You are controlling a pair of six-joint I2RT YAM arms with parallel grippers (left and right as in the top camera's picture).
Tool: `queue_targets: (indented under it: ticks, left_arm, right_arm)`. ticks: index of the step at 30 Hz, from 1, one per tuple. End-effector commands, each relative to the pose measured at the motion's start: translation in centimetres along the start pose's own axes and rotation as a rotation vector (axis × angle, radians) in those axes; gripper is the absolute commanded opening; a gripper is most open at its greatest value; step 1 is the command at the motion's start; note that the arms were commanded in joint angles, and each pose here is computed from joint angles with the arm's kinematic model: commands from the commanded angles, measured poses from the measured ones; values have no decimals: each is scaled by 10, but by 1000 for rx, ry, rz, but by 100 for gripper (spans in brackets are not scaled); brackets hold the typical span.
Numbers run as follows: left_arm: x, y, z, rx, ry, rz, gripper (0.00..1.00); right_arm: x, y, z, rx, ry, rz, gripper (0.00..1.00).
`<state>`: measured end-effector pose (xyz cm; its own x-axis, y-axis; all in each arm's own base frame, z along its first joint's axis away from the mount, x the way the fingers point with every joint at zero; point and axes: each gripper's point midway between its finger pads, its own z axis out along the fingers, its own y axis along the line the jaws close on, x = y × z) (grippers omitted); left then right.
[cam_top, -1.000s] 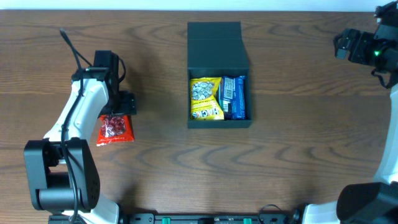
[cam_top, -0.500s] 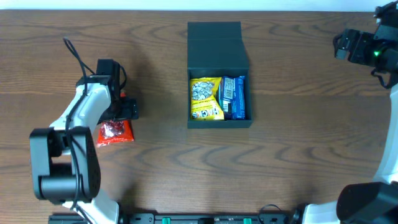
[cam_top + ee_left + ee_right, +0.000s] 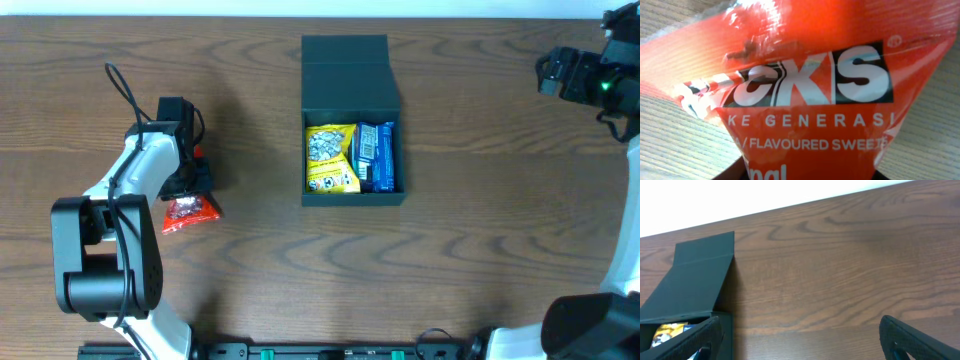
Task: Pack container
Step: 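Grasp the red Hacks bag with the left gripper and lift it, then carry the red bag into the box and release it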
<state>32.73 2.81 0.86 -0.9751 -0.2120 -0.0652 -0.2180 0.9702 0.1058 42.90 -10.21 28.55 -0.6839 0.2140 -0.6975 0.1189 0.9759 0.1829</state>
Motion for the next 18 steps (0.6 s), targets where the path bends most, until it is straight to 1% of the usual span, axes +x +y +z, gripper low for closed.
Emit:
queue_targets:
  ticks: [1,2,6,10,13,14,15,18]
  left_arm:
    - [-3,-6,1,31,6,-17,40]
    - [-7,-9,-3,47,-1,-17,40]
    - [-35,-20,-34,95,-59,-14,31]
    - [-68,-41,-82,123,-160,25,28]
    - [-88,-74,-121,158,-260,94,27]
    - [-92,-93,-137,179,-303,132,27]
    - [-94,-107,-147,193,-329,159,27]
    - [-87,-173,-183,263,-433,293,27]
  right_arm:
    - [2,-2,2,-9,7,8,99]
    - [2,-2,2,-9,7,8,99]
    - [2,-2,2,-9,7,8,99]
    - [3,-2,2,-9,9,8,99]
    - [4,-2,2,-9,15,10,99]
    - [5,-2,2,-9,18,11,99]
    - [5,-2,2,-9,19,12,99]
    - [7,-2,2,-8,26,14,99]
